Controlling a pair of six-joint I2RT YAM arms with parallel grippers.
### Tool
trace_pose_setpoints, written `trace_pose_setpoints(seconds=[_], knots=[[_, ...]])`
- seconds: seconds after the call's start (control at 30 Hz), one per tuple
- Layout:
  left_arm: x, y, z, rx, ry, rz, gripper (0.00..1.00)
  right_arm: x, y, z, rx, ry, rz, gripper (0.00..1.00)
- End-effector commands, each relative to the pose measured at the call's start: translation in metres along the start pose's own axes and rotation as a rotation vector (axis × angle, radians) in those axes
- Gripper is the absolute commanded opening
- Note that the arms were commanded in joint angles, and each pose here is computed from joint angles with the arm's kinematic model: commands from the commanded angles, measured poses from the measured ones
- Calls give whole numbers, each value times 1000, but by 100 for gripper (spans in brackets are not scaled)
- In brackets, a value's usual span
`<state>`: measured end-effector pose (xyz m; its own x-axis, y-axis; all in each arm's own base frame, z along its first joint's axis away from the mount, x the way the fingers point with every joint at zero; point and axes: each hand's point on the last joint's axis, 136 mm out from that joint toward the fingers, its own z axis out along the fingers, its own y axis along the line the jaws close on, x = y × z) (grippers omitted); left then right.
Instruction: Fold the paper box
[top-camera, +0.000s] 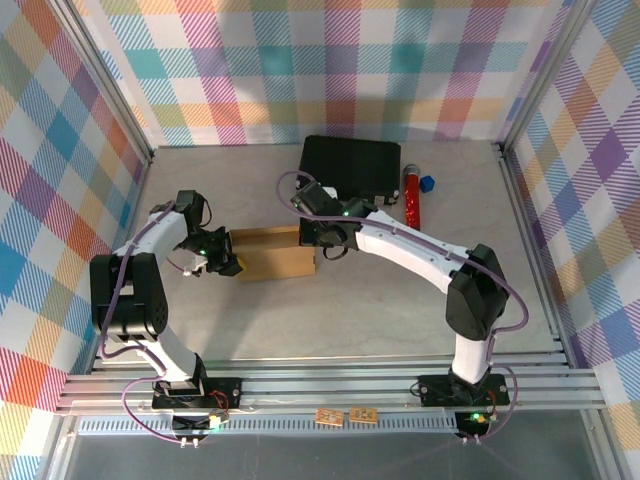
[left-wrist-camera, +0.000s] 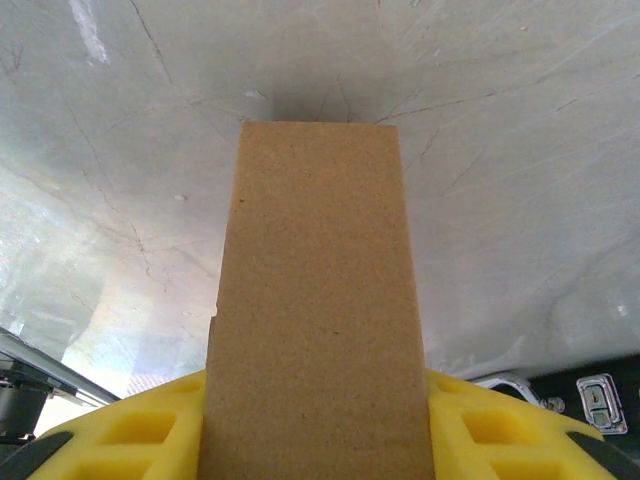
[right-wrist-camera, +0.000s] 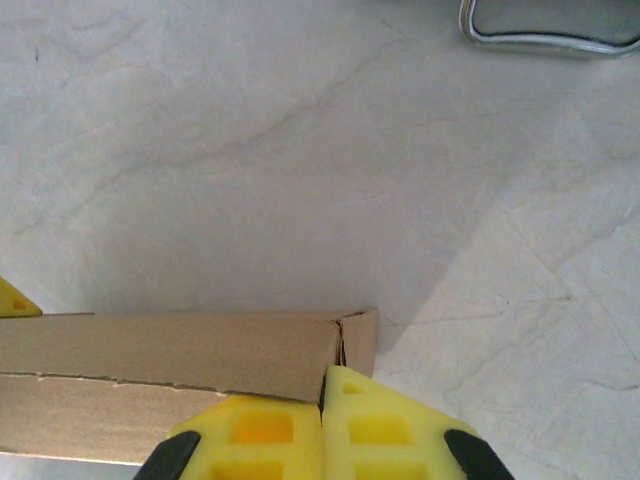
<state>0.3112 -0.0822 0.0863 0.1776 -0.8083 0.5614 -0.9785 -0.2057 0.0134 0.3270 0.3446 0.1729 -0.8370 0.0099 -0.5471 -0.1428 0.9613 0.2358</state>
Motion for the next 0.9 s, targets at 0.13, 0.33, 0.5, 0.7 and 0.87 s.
trace_pose_setpoints(seconds=[0.13, 0.33, 0.5, 0.7, 0.87], knots=[[0, -7, 0, 52, 42, -9, 35, 35, -30, 11, 146, -5, -92, 0], [1, -11, -4, 87, 68, 40, 64, 38, -40, 18, 197, -14, -127, 0], [-2, -15, -17, 116, 68, 107, 79, 34, -38, 23, 194, -15, -152, 0], [-10, -18, -53, 170, -11, 225, 77, 30, -33, 24, 184, -20, -162, 0], [-12, -22, -106, 204, -243, 577, 54, 23, -28, 24, 184, -28, -178, 0]])
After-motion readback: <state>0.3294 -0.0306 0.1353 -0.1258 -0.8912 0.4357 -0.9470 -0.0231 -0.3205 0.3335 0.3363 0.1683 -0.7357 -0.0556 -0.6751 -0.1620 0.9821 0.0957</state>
